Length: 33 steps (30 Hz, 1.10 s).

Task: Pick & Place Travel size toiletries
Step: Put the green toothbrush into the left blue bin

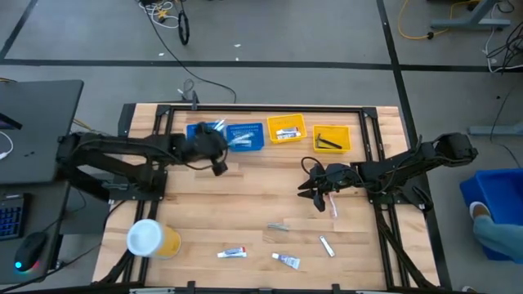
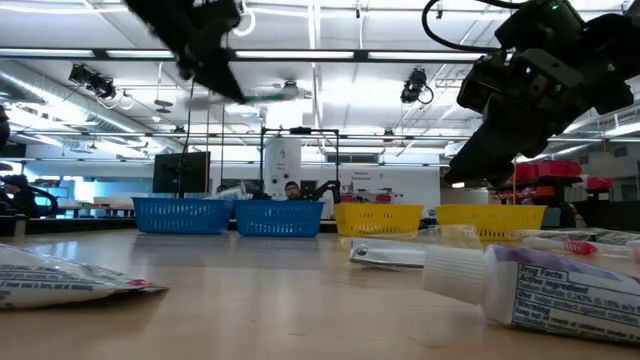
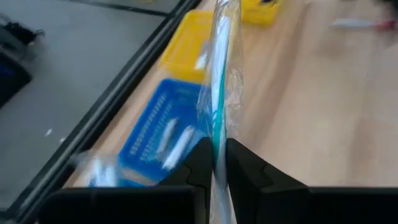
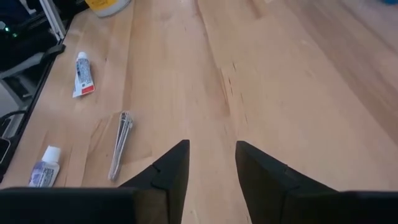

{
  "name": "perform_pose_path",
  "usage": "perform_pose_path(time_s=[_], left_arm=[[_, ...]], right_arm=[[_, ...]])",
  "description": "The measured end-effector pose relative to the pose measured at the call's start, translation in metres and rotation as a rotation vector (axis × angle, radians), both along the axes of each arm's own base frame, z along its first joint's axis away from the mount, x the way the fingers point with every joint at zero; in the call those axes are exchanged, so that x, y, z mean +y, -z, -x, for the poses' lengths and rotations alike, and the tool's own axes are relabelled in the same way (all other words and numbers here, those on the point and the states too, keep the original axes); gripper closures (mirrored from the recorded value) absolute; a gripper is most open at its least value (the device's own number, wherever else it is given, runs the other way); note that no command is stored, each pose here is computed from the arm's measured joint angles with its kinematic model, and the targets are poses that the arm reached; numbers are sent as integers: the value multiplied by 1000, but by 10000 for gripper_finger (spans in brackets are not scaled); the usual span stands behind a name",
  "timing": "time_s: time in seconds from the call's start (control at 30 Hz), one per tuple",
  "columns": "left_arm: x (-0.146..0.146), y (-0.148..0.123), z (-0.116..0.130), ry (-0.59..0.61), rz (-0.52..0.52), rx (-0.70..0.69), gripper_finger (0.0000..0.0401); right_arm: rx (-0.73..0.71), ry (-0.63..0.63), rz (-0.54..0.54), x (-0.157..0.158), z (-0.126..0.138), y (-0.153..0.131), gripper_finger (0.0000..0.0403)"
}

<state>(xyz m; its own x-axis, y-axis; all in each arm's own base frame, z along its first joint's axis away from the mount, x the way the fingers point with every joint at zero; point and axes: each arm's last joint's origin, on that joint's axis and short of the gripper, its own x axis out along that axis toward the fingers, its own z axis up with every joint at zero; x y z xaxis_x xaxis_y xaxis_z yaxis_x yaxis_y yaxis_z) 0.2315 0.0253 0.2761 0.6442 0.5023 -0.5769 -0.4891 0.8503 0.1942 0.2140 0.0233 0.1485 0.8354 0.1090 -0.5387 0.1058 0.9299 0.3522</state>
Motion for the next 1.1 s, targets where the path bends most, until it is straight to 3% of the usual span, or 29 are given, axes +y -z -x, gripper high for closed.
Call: perform_pose_path(time_s=[0.3, 0.63, 0.97, 1.1], left_arm=[[52, 58, 49, -151, 46, -65, 368], [93, 90, 82, -271, 61, -44, 369], [106, 113, 97, -276, 96, -66, 370], [109, 120, 95, -245, 52, -108, 370]], right_arm=[[-26, 9, 16, 0, -4, 1, 246], [-41, 25, 29, -1, -5, 0, 230], [-42, 32, 33, -1, -5, 0, 219], [-42, 32, 33, -1, -5, 0, 214]])
